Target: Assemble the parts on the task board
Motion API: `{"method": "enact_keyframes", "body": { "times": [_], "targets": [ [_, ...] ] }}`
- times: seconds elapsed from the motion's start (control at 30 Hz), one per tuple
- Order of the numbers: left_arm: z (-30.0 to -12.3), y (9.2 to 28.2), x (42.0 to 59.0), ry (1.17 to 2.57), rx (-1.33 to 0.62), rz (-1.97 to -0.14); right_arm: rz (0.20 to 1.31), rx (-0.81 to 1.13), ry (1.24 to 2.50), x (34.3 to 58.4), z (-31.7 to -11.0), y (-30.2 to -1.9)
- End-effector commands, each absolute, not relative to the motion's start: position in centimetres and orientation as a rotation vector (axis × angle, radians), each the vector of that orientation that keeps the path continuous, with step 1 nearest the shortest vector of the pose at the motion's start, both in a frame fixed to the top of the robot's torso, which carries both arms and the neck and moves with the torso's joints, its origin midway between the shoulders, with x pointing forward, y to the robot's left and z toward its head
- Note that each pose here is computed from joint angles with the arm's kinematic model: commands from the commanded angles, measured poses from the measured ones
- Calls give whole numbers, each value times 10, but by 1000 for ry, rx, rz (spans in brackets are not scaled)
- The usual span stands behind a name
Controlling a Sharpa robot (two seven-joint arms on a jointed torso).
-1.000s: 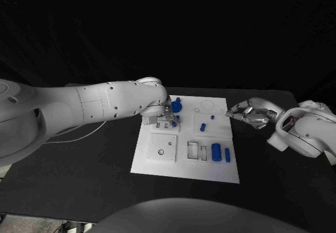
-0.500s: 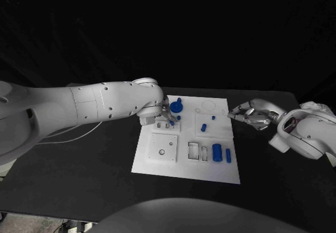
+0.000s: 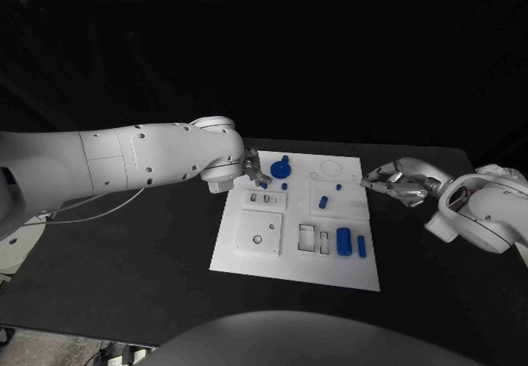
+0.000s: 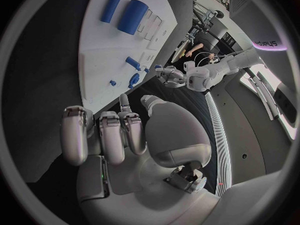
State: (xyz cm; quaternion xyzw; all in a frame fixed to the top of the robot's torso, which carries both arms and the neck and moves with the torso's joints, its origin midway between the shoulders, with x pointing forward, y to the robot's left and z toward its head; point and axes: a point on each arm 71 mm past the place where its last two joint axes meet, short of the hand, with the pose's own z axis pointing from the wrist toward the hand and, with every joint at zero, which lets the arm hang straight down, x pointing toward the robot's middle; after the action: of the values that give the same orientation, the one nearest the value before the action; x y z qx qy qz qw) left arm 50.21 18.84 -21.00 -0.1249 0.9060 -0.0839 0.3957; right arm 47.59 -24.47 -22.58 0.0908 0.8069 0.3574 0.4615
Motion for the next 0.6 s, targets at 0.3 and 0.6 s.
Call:
{"method": "enact_keyframes", "body": {
  "times": [0.3, 0.6],
  "targets": [
    [-212, 180, 498, 2269, -268, -200, 888, 222, 2000, 474, -230, -245],
    [-224, 170, 495, 2267, -228, -180, 895, 222, 1990, 473, -230, -244]
  ]
}}
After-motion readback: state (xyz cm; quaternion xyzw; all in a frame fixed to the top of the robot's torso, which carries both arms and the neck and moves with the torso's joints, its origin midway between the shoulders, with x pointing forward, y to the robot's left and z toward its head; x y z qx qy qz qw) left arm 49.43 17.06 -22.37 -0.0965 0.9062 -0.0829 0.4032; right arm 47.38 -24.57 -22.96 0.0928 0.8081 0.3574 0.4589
